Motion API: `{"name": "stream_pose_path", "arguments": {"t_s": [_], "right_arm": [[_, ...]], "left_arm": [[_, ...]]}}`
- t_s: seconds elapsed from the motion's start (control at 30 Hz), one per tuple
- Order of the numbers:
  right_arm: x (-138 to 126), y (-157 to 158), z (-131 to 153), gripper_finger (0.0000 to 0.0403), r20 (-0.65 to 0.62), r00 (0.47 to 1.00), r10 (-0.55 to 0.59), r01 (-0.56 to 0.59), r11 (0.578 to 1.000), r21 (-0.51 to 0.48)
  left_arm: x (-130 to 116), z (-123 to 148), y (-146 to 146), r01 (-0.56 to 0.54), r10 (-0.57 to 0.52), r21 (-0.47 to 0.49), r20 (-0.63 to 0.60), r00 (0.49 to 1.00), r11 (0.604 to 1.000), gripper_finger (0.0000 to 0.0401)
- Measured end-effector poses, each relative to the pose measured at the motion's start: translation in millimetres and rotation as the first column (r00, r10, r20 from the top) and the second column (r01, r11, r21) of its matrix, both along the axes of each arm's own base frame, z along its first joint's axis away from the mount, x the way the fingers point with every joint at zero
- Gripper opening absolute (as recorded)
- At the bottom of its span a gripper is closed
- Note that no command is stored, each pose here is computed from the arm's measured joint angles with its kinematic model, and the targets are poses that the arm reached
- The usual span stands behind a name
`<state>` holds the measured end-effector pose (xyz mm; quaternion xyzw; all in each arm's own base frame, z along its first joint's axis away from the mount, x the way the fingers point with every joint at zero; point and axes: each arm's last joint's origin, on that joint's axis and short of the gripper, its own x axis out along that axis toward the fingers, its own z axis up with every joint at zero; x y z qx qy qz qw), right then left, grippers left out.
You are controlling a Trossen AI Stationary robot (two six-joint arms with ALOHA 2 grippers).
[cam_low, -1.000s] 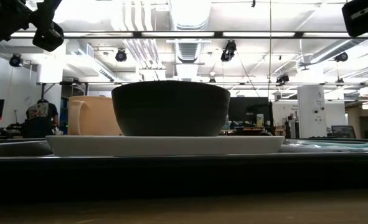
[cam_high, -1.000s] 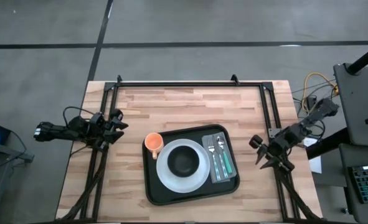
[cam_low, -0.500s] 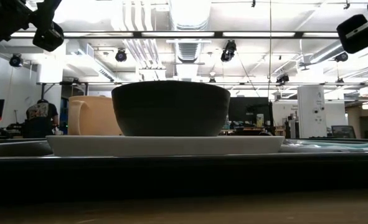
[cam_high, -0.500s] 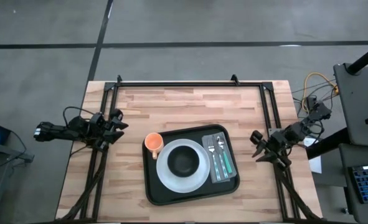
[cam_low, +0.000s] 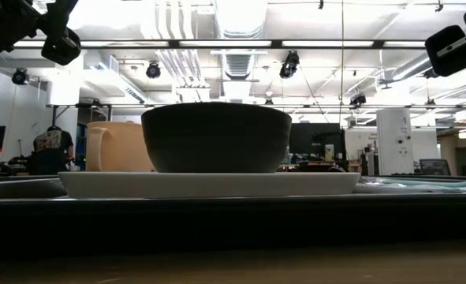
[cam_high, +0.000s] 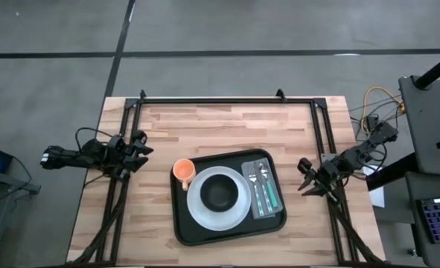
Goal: Set up tray
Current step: Return to Home Position
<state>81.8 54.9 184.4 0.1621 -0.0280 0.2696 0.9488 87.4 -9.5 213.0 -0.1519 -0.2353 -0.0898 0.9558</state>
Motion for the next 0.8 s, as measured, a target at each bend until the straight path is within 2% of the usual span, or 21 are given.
{"name": "stream_pose_path", "arguments": {"t_s": [0.8], "right_arm": [[0.5, 0.5, -0.6, 0.0086, -0.006, 1.000, 0.003, -0.003, 1.000, -0.006]], "left_arm": [[0.0, 0.0, 0.0, -0.001, 0.001, 0.000, 0.000, 1.000, 1.000, 0.0141]]}}
